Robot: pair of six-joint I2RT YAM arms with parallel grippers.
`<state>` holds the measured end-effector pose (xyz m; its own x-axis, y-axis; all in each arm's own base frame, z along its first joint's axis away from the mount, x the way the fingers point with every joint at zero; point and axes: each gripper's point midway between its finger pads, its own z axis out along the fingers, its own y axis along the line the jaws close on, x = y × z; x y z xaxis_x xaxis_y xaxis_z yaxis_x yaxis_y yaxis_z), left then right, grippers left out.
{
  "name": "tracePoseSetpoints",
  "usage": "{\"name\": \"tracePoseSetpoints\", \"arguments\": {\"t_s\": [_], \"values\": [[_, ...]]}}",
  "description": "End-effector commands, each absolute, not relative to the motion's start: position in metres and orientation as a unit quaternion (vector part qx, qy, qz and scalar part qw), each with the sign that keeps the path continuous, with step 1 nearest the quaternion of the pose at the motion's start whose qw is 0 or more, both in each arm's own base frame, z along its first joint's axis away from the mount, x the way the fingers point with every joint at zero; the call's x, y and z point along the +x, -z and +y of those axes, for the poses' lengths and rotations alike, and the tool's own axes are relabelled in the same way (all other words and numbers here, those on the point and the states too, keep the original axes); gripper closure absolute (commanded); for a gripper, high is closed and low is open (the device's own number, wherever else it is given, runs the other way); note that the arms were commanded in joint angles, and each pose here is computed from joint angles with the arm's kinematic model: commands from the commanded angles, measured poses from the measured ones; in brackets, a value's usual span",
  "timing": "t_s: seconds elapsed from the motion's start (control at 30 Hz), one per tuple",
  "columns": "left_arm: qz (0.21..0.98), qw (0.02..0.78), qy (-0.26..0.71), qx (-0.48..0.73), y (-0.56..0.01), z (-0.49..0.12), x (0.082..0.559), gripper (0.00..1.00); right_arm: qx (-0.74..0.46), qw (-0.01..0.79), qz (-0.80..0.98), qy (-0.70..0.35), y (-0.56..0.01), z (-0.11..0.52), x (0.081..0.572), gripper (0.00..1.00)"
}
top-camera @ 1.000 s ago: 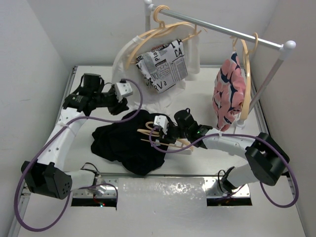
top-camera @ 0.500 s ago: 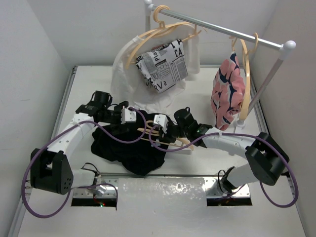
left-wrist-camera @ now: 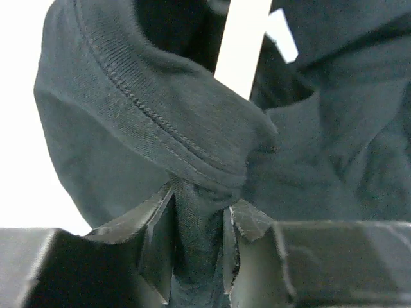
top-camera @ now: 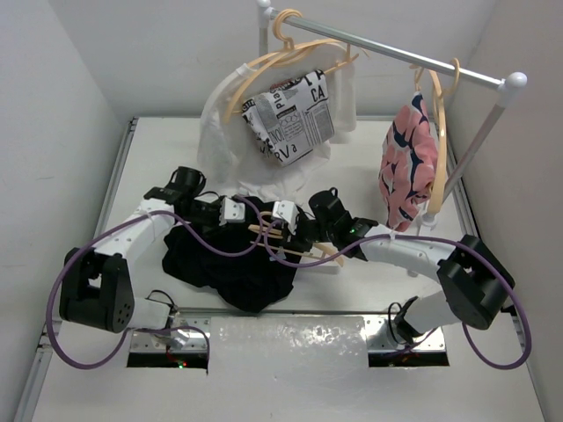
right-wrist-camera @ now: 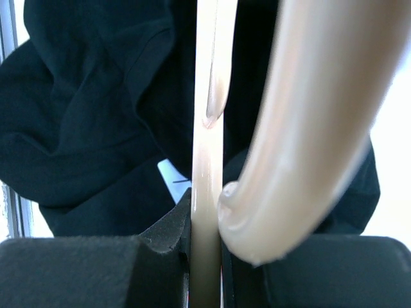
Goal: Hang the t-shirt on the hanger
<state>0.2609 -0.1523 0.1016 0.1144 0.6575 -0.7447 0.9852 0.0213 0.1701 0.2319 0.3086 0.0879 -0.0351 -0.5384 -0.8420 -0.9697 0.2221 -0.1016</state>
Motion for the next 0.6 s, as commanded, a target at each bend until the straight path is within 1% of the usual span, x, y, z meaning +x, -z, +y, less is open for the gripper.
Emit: {"name": "tracePoseSetpoints", "arguments": {"t_s": [0.0, 0.07, 0.1, 0.2, 0.27, 0.37, 0.43, 0.5, 0.57], "values": [[0.56, 0.409, 0.278, 0.665, -0.15, -0.185, 0.258, 0.74, -0.577, 0.447, 0.622, -0.286, -0.127, 0.329, 0.238, 1.0], [0.552, 0.412, 0.284, 0.667, -0.159, -0.193, 0.252, 0.73, -0.577, 0.454, 0.615, -0.286, -0.135, 0.33, 0.239, 1.0], [0.541, 0.41, 0.289, 0.675, -0.162, -0.201, 0.245, 0.7, -0.578, 0.458, 0.612, -0.286, -0.139, 0.33, 0.239, 1.0], [0.526, 0.409, 0.299, 0.683, -0.17, -0.212, 0.234, 0.68, -0.581, 0.465, 0.605, -0.283, -0.15, 0.332, 0.241, 1.0], [0.53, 0.402, 0.301, 0.683, -0.171, -0.212, 0.232, 0.67, -0.582, 0.473, 0.599, -0.28, -0.159, 0.332, 0.243, 1.0], [0.553, 0.387, 0.276, 0.684, -0.16, -0.203, 0.237, 0.68, -0.584, 0.485, 0.59, -0.276, -0.17, 0.334, 0.245, 1.0], [0.559, 0.379, 0.275, 0.684, -0.155, -0.201, 0.235, 0.66, -0.583, 0.493, 0.585, -0.273, -0.176, 0.334, 0.247, 1.0], [0.562, 0.374, 0.278, 0.683, -0.151, -0.2, 0.232, 0.62, -0.585, 0.498, 0.579, -0.272, -0.181, 0.335, 0.247, 1.0], [0.564, 0.375, 0.282, 0.68, -0.152, -0.2, 0.231, 0.63, -0.587, 0.502, 0.575, -0.271, -0.185, 0.336, 0.248, 1.0]]}}
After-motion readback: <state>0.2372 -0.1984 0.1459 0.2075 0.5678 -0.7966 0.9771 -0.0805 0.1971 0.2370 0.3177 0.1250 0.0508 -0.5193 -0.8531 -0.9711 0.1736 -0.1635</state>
